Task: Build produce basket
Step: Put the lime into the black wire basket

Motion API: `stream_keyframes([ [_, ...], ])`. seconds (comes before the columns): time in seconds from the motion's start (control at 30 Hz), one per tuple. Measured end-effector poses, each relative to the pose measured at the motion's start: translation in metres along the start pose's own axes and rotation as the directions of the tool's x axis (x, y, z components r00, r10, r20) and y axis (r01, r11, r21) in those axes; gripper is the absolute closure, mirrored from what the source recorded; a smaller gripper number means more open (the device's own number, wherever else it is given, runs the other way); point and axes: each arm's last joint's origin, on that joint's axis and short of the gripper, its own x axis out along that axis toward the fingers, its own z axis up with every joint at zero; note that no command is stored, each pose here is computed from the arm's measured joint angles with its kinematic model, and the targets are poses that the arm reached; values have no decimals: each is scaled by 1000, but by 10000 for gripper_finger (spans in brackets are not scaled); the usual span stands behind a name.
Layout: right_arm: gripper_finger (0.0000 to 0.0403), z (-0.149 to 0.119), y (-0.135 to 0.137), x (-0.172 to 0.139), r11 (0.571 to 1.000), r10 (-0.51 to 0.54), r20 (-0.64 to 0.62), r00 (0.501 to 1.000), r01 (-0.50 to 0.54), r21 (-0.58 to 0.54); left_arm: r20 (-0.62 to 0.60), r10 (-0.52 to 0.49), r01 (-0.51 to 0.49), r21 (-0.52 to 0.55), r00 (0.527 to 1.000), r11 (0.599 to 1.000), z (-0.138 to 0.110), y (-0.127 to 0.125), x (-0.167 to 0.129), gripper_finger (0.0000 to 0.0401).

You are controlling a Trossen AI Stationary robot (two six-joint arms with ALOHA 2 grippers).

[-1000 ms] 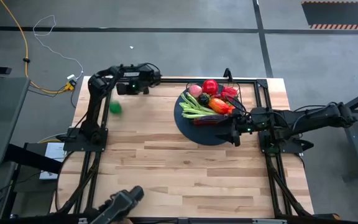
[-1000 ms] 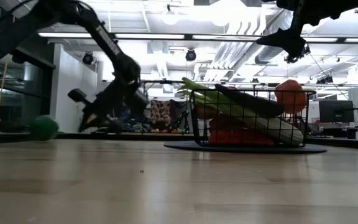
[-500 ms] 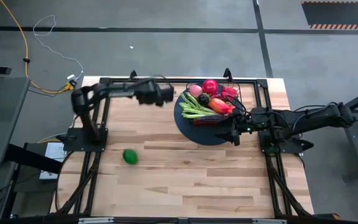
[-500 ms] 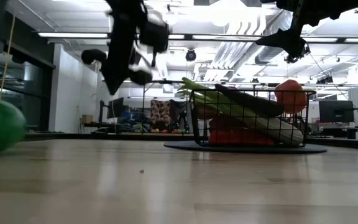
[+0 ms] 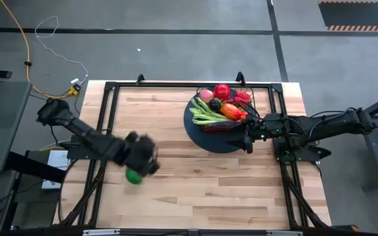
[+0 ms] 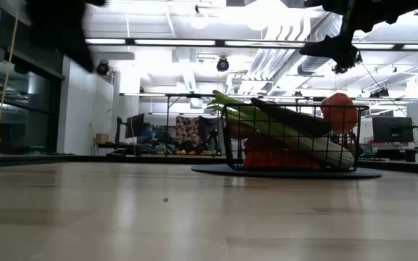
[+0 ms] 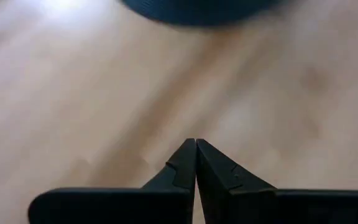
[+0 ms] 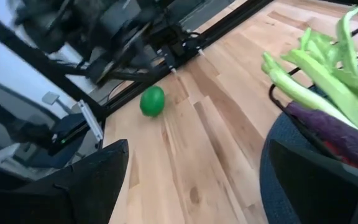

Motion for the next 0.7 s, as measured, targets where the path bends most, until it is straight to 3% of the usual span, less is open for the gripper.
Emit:
stream_keyframes([
  [0.1,27,0,-1,0,999,-25,16,1000,24,24,-37,-66,68,36,997,997,-31,-8,-10,400],
  [0.2,27,1,-2,0,996,-49,29,998,46,78,-64,-58,59,21,996,998,-52,-7,-14,390],
  [0.3,27,1,-3,0,991,-73,40,996,68,113,-130,-20,31,86,991,996,-65,-2,-12,364],
  [0.43,27,-1,-4,0,990,-88,29,996,85,109,-182,64,-23,216,981,976,-68,8,-9,310],
  [0.7,27,-6,-8,-1,982,-139,-23,990,141,125,-216,166,-84,343,962,936,-46,21,7,179],
])
